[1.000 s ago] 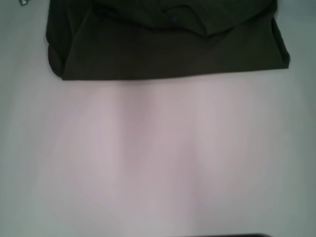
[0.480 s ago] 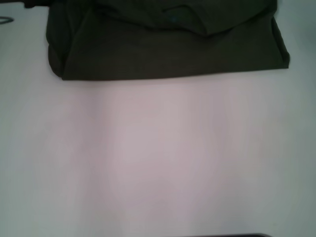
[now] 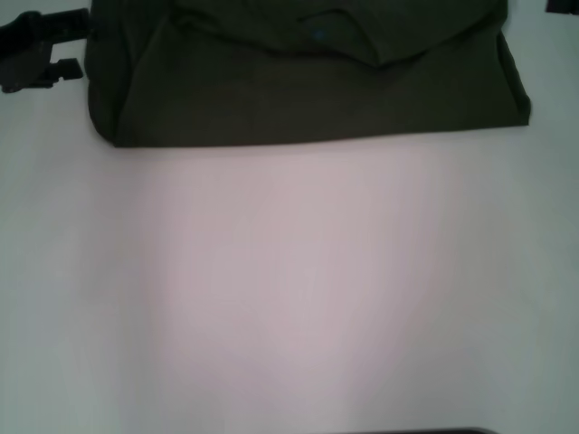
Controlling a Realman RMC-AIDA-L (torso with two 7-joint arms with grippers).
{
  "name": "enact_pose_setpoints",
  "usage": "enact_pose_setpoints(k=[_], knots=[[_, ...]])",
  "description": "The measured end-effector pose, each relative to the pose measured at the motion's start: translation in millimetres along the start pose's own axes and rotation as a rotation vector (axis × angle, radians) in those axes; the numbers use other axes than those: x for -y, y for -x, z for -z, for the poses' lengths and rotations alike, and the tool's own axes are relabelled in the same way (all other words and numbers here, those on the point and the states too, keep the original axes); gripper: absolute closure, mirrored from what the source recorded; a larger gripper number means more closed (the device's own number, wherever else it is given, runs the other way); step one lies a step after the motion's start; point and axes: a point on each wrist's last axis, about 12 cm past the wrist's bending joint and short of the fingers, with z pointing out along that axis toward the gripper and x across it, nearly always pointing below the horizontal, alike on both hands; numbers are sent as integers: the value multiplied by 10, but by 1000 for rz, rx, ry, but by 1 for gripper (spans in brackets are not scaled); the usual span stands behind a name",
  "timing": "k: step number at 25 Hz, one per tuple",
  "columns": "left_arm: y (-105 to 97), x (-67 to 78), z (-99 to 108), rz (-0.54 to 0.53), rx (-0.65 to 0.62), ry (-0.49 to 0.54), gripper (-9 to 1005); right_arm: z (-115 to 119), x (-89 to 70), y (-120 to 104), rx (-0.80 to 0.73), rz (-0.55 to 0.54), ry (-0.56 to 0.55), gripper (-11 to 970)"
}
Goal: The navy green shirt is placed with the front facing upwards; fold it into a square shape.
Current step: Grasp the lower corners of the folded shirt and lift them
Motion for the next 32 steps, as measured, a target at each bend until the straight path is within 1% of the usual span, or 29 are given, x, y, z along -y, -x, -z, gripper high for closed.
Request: enact_pose_setpoints(k=[3,4,5,10,12,14,23,32], knots=[[-15,-41,4,10,5,16,94,64,48,-84,2,-21,-25,271],[-55,-121,-22,40,12,41,95,79,62,-112,2,-28,-32,271],[-68,-145,-33,48,15,48,97,89,75,-143,1,-37,-36,271],[-154,-284,-111,69,-2,111,105,80,122,-246,-4,-79,-43,270],[-175,-312,-135,68,-9,132,108,66,134,-265,-9,-89,-42,270],[-195,-311,-175,65,-11,141,111,52,140,-271,-8,-91,-42,270],[-297,-271,-483,28,-8,192,125,15,137,-274,-4,-83,-44,270],[-337,-275,-605,29,-12,212,139,41,148,-295,1,-94,-50,270]])
